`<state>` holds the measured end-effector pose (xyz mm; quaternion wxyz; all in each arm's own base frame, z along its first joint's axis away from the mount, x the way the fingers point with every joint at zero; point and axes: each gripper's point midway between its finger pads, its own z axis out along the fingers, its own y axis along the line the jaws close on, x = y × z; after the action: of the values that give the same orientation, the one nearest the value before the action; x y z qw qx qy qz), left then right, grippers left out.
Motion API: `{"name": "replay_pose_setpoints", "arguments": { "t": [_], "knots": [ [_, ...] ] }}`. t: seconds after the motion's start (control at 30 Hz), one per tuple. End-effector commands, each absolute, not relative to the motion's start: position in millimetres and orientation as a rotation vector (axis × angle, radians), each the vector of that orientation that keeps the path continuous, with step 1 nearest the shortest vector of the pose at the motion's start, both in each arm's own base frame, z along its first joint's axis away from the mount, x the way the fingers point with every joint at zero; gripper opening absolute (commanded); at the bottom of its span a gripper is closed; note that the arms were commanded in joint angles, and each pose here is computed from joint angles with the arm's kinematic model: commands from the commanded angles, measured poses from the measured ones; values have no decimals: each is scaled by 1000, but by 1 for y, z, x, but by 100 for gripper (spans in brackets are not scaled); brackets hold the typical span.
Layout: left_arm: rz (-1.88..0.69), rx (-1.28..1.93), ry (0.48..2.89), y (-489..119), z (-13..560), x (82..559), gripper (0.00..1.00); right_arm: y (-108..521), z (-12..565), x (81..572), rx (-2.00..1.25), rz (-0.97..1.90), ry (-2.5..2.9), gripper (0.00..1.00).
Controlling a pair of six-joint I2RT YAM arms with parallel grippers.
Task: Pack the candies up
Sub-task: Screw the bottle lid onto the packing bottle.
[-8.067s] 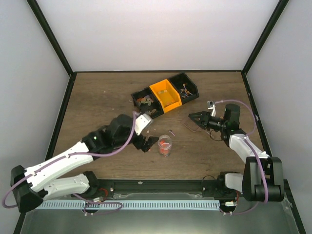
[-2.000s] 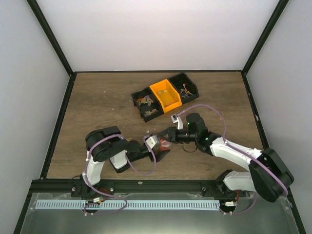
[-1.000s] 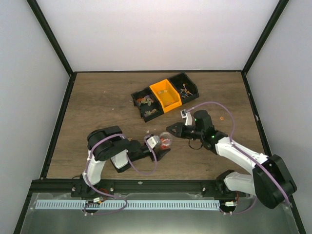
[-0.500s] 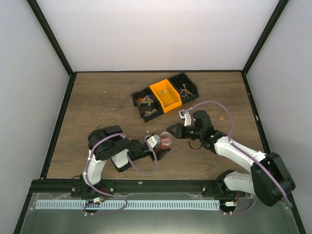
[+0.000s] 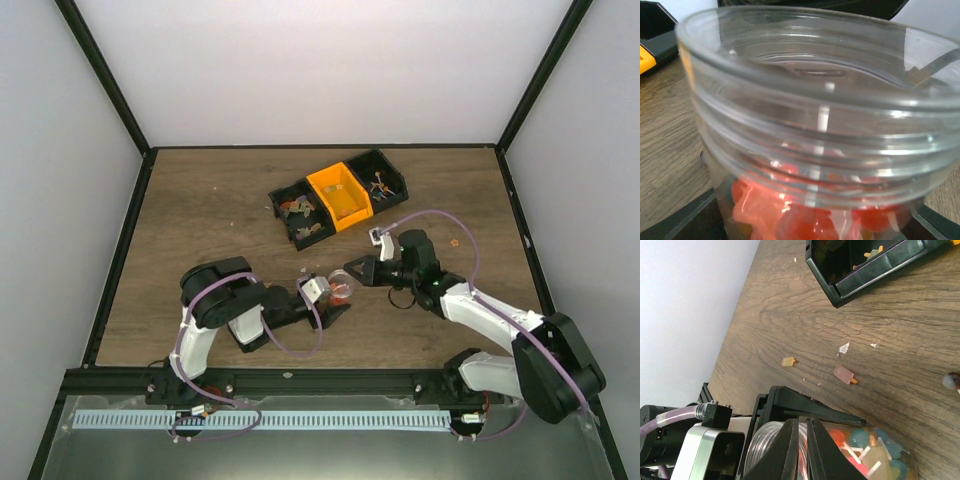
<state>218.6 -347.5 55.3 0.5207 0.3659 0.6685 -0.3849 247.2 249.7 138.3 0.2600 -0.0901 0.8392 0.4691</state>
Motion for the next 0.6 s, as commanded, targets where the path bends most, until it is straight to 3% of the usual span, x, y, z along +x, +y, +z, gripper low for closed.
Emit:
{"name": "replay_pose_setpoints", "arguments": {
  "t": [0.0, 0.57],
  "knots": [
    [-925, 810, 1571, -342, 62, 228, 74, 247, 126, 231, -273, 1295, 2316, 6],
    [-916, 793, 1586, -345, 60, 237, 74, 233, 107, 194, -221, 1364, 2370, 2]
  ]
}}
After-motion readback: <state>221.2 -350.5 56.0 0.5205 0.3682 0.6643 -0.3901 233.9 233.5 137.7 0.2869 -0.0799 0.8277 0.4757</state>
